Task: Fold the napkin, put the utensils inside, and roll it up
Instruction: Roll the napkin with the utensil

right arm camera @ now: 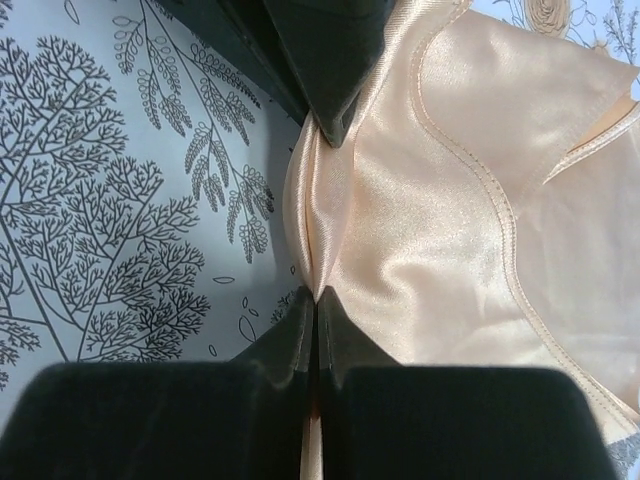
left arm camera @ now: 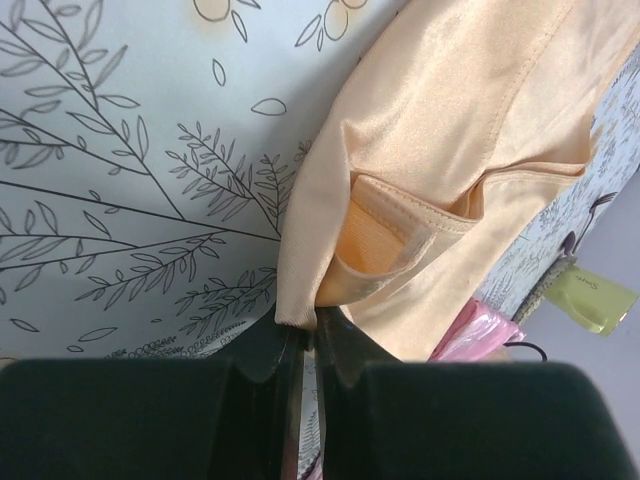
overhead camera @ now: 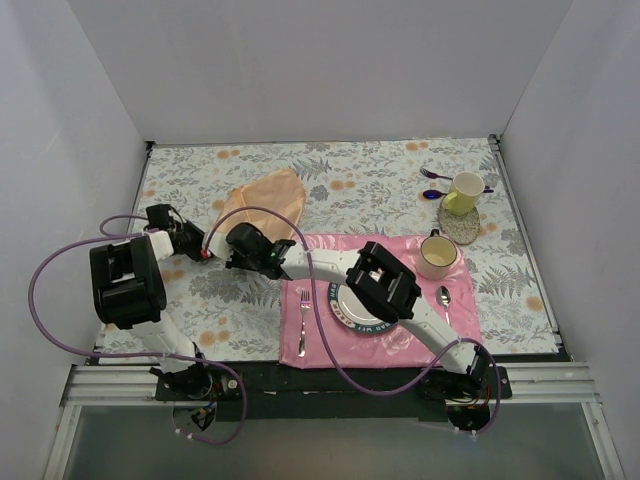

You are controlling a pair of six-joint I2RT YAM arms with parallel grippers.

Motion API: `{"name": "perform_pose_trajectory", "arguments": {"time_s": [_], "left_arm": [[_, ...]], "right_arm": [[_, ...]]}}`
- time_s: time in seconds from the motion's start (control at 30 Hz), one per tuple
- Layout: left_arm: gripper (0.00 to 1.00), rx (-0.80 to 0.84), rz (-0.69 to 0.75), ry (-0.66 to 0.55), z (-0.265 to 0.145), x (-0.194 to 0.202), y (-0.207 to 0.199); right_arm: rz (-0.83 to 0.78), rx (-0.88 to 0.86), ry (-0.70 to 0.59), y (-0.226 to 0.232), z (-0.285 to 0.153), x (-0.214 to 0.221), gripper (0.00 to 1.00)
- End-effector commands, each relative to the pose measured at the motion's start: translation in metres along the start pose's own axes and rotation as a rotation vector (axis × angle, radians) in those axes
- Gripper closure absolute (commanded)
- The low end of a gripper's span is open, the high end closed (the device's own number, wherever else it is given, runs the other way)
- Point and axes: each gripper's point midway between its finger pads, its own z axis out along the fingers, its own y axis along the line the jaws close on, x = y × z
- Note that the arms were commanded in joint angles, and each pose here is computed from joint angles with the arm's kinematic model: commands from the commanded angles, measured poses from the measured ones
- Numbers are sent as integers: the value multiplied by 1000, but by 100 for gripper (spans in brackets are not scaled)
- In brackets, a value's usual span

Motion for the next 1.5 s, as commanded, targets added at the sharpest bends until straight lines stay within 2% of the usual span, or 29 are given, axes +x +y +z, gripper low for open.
{"name": "perform_pose_trajectory", "arguments": {"time_s": [0.0, 0.3, 0.33, 0.4, 0.43, 0.53, 0.93, 1.07, 1.23, 1.3, 1.47], "left_arm": [[93, 4, 50, -50, -10, -17, -8], [68, 3, 116, -106, -23, -21, -14], [61, 2, 126, -112, -25, -21, -14], [58, 0, 135, -127, -29, -22, -15], [53, -3, 146, -147, -36, -22, -16], [46, 11, 159, -175, -46, -21, -23], [45, 65, 265, -99, -58, 39, -40], [52, 82, 247, -64, -52, 53, -39], [69, 96, 222, -14, -39, 57, -38], [69, 101, 215, -4, -33, 55, -38], [58, 148, 175, 17, -19, 52, -47]], "right_arm": [[63, -88, -27, 12, -1, -14, 99], [393, -325, -94, 21, -11, -34, 99], [422, -351, -102, 18, -12, -33, 99], [499, -374, -103, 14, -12, -33, 99], [598, -419, -104, 8, -12, -28, 99], [694, -487, -126, 2, -12, -21, 99], [983, -682, -198, -12, -10, -3, 99], [1065, -742, -216, -16, -9, 3, 99], [1151, -784, -220, -25, -7, 12, 99], [1161, -794, -225, -25, -5, 14, 99], [1201, -821, -229, -27, -4, 17, 99]]}}
